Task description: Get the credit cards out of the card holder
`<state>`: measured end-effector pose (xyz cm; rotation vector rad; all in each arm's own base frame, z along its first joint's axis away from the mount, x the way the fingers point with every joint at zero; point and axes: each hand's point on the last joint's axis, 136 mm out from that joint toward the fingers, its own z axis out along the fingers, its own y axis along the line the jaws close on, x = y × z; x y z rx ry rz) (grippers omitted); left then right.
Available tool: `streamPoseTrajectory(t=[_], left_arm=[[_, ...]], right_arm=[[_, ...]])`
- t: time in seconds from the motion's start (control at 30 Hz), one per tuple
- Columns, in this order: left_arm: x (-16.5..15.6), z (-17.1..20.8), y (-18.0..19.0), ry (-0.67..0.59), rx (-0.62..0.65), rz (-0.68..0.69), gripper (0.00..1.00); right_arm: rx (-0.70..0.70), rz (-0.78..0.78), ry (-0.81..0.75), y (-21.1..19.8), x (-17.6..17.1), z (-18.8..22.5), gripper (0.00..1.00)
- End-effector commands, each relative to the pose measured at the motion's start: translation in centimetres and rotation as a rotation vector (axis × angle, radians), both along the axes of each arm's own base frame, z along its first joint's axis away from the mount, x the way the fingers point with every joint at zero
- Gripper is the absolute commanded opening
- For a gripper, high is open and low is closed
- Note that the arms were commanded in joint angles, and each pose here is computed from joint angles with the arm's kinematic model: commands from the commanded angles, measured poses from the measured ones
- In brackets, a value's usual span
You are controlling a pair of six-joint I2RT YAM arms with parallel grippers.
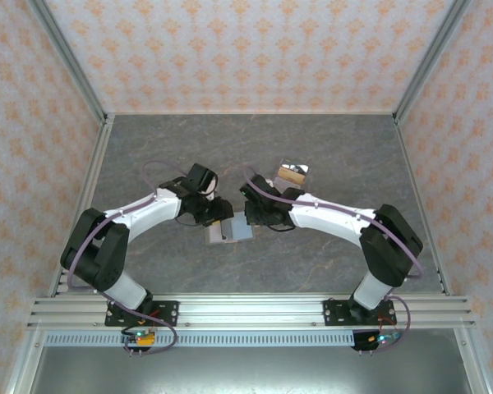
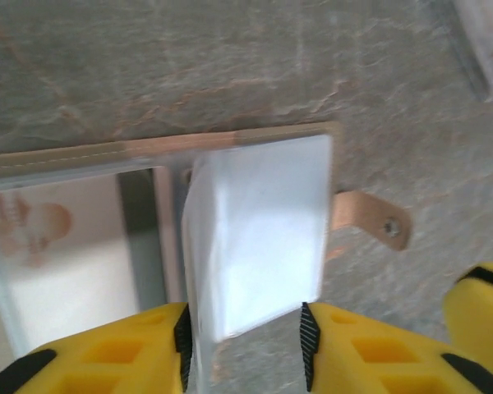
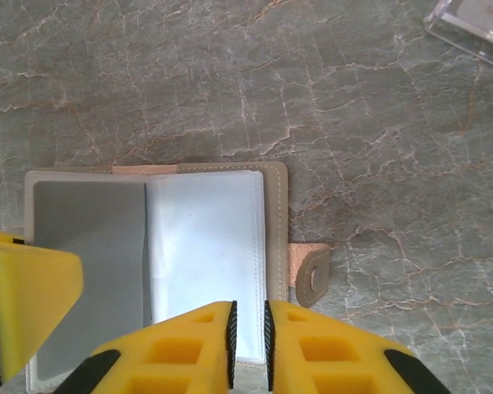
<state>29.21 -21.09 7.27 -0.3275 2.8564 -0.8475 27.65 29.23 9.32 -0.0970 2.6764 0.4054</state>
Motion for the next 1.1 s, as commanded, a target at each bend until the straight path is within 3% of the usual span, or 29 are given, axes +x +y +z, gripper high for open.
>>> streamPoseTrajectory(t=[0.0,0.27,0.4,0.6,0.83,1.07], left_arm=[[0.7,1.5,-2.8,-0.019,-0.134,-0.009,0.46],[0.8,1.4,-4.3,0.0,-0.163,-0.004,0.5],[0.9,1.1,-3.1,-0.003,-0.105,0.038,0.51],[0.9,0.2,0.4,-0.005,-0.032,0.121,0.46],[0.1,-1.4,2.7,0.025,-0.01,0.175,0.44],[-0.1,-1.9,2.6,0.035,-0.035,0.177,0.4]], right_arm=[[-0.003,-0.05,-0.047,-1.3,0.6,1.2,0.18],[0.003,-0.094,-0.07,-2.7,0.9,1.6,0.18],[-0.009,-0.087,-0.067,-2.8,0.9,1.5,0.18],[0.012,0.06,-0.075,-0.1,0.1,2.2,0.25],[0.001,0.146,0.004,3.6,-1.2,-0.2,0.29],[-0.066,0.106,0.082,3.7,-1.2,-3.6,0.28]])
